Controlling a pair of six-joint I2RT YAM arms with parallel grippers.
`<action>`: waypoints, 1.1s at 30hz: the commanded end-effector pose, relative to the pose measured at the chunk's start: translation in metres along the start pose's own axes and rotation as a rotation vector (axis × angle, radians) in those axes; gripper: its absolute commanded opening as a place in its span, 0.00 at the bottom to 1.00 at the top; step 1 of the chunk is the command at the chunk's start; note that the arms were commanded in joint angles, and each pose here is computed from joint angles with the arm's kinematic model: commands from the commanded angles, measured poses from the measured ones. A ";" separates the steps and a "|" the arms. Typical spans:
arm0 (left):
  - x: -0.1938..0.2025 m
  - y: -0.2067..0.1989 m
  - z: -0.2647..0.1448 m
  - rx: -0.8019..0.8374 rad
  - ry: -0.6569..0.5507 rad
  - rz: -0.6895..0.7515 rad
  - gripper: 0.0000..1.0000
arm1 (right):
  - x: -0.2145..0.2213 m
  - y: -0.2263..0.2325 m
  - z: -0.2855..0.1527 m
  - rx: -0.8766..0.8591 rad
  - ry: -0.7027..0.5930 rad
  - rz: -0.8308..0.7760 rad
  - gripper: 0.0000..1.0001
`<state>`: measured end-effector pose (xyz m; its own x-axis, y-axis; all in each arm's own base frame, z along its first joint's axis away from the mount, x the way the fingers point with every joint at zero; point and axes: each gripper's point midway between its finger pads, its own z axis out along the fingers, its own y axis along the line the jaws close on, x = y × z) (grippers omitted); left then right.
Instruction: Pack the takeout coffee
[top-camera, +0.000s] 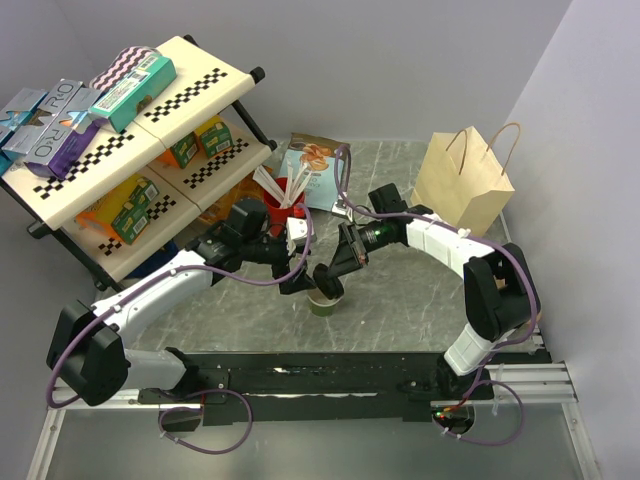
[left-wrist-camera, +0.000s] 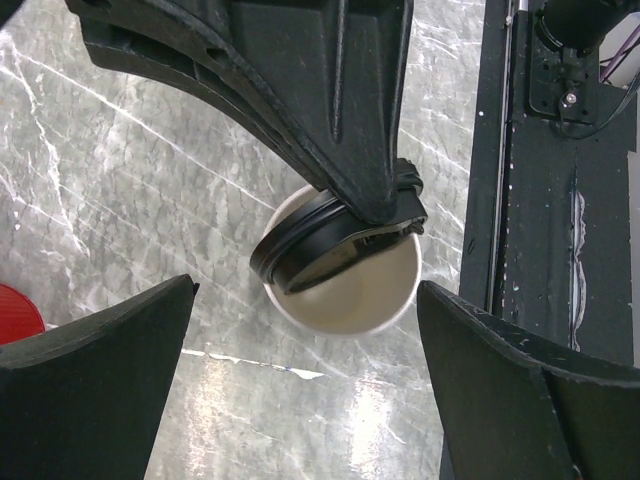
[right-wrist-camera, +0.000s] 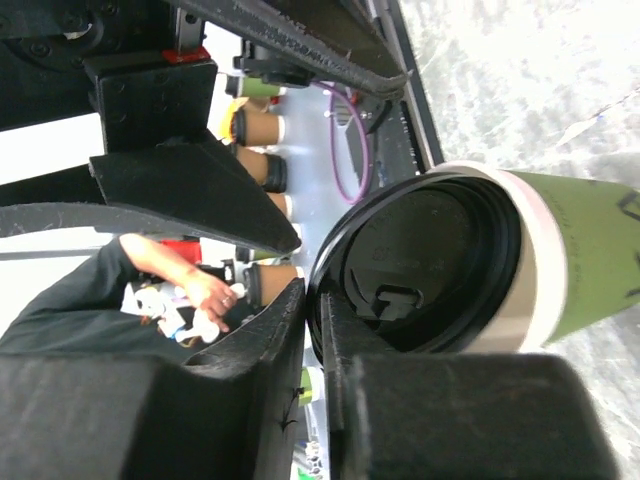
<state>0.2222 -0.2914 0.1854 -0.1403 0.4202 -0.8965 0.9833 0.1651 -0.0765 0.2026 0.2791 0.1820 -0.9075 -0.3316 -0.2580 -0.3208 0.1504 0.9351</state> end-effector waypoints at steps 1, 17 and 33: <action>-0.006 0.000 0.001 -0.001 -0.024 0.038 0.99 | -0.009 -0.004 -0.004 0.044 -0.012 -0.035 0.22; 0.002 0.000 0.003 0.000 -0.017 0.032 0.99 | -0.016 -0.015 -0.010 0.159 -0.014 -0.109 0.29; 0.001 0.002 0.011 0.006 -0.038 -0.012 0.99 | -0.020 -0.026 -0.014 0.230 -0.019 -0.139 0.41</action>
<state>0.2236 -0.2922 0.1729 -0.1612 0.4165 -0.8948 0.9793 0.1802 -0.0926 0.2185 0.2699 0.1628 -0.8771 -0.3501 -0.3289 -0.4363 0.2942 0.8504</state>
